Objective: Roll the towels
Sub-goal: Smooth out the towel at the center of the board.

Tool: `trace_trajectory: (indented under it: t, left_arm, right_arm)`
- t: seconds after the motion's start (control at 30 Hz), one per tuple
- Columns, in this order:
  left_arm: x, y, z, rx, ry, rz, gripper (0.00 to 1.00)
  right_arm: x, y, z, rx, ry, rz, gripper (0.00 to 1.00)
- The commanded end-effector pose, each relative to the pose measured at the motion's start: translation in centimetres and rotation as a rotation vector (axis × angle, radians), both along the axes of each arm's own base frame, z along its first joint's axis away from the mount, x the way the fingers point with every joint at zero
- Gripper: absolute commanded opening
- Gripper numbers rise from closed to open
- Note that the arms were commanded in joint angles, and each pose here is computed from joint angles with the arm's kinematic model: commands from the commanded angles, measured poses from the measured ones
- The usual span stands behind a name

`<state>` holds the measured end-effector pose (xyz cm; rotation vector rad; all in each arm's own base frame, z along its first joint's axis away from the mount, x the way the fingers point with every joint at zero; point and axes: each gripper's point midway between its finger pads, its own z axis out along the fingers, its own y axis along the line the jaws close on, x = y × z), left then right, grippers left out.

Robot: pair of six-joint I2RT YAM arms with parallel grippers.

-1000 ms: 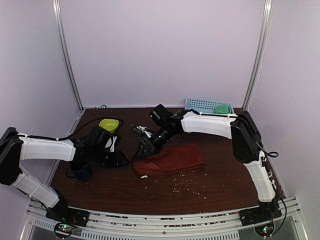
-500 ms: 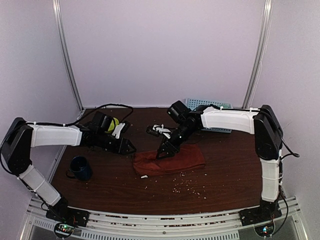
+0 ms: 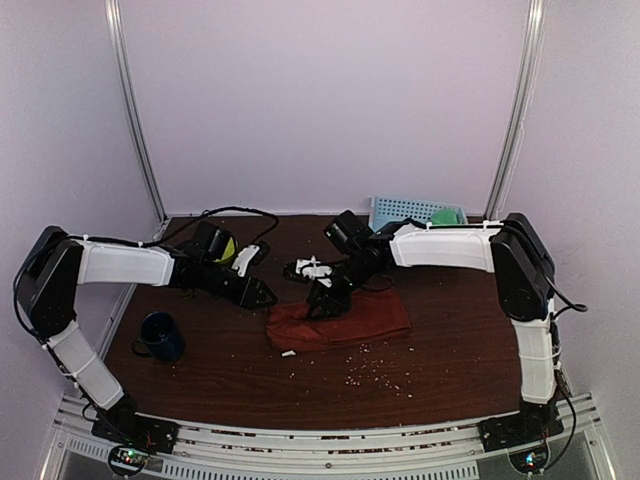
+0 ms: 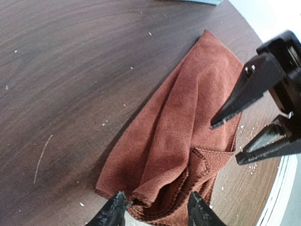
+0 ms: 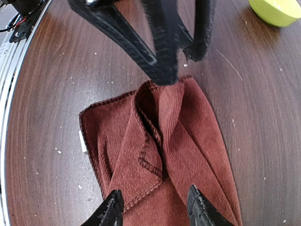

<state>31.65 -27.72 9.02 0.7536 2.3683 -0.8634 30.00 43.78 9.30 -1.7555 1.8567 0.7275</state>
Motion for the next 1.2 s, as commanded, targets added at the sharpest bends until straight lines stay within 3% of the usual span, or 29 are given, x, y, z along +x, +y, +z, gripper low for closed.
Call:
trace_trajectory:
  t: [0.0,0.37,0.63,0.83,0.9,1.07,1.17]
  left_arm:
    - [0.4,0.0,-0.1,-0.068,-0.021,-0.036,0.48]
    - [-0.7,-0.2,-0.5,-0.113,0.048,-0.106,0.51]
    - [-0.6,0.0,-1.5,-0.09,0.058,-0.099,0.5]
    - [0.1,0.3,-1.4,-0.071,0.042,-0.076,0.49]
    - [0.4,0.5,-1.2,-0.067,0.037,-0.066,0.48]
    - [0.4,1.2,-0.8,-0.06,0.035,-0.046,0.47]
    - [0.1,1.3,-0.7,-0.059,0.039,-0.05,0.47]
  right_arm:
    - [0.1,1.8,0.3,0.057,-0.091,0.048,0.48]
    - [-1.5,4.0,-2.1,0.016,-0.125,0.117,0.45]
    - [-0.8,4.9,-0.1,0.058,-0.143,0.046,0.24]
    - [-1.4,5.1,1.6,0.086,-0.166,0.012,0.17]
    - [-1.5,5.3,1.4,0.073,-0.181,0.003,0.18]
    - [0.0,4.9,0.9,0.039,-0.242,-0.07,0.36]
    - [0.3,4.8,0.3,0.023,-0.248,-0.079,0.4]
